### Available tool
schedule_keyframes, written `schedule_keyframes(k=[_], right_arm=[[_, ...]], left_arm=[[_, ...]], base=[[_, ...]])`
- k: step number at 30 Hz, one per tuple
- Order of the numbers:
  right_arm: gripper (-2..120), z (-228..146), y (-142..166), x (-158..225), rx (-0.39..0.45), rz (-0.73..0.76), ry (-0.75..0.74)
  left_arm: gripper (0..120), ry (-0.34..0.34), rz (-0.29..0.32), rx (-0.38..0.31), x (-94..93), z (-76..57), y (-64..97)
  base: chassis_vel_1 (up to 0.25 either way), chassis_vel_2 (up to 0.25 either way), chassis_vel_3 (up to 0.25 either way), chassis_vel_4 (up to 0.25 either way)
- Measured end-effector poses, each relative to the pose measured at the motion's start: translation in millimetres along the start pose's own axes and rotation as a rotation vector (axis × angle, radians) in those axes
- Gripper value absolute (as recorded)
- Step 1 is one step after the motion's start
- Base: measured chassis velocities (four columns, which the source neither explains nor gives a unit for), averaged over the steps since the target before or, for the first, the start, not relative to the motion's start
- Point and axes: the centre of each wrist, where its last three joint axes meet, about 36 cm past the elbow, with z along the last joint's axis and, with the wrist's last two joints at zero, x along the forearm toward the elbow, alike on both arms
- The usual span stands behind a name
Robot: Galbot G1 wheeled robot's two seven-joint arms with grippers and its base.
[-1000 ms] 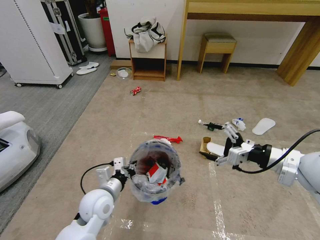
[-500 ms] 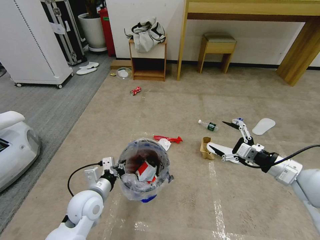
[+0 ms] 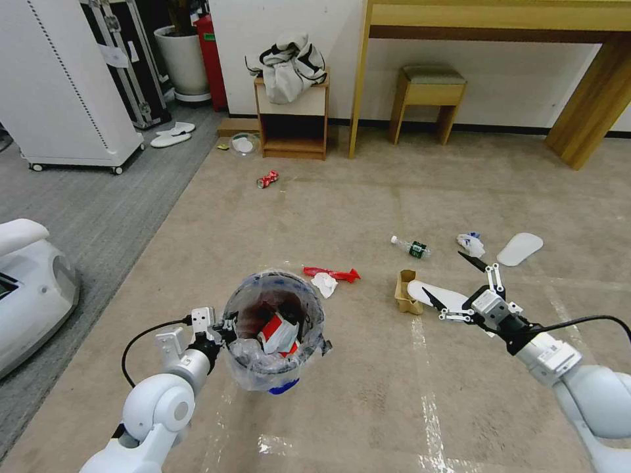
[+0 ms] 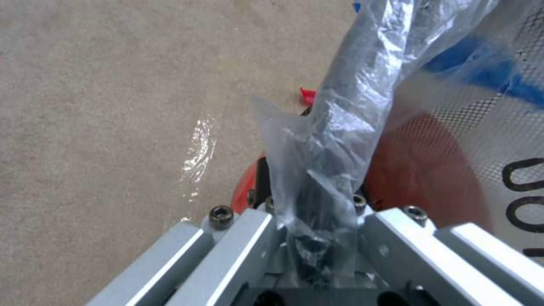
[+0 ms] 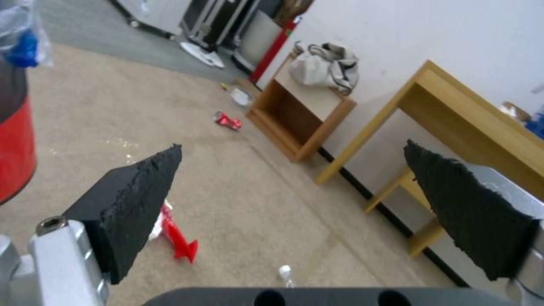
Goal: Pick up the trash bin and place the garbage on the floor into it.
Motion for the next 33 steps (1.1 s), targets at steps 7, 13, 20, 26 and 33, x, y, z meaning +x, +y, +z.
schedule_keyframes(k=[7,13,20,26,33], right_arm=[[100,2.6,6.5,4.7,-0.028,0.042,0.011],[100,4.0,14.1,5.7,-0.052,0.055,0.013],[100,4.6,27.4,8.5,-0.084,0.071,0.027],[100,1.7,24.0,11.0,-0.075,0.061,0.038],[100,-0.2,16.4,10.1,-0.065,0.035,0.033]], left_arm=[[1,-0.008,-0.01,-0.003,0.1,-1.9,1.7],[1,-0.01,-0.014,-0.006,1.1,-2.4,3.3],[1,-0.023,-0.015,-0.007,3.7,-3.1,5.0],[1,-0.025,-0.01,-0.001,3.3,-2.3,3.4],[1,-0.03,-0.008,-0.004,0.5,-2.5,1.8]], base=[[0.0,0.0,0.0,0.0],[0.0,0.0,0.0,0.0],[0.0,0.0,0.0,0.0],[0.0,0.0,0.0,0.0],[0.0,0.0,0.0,0.0]])
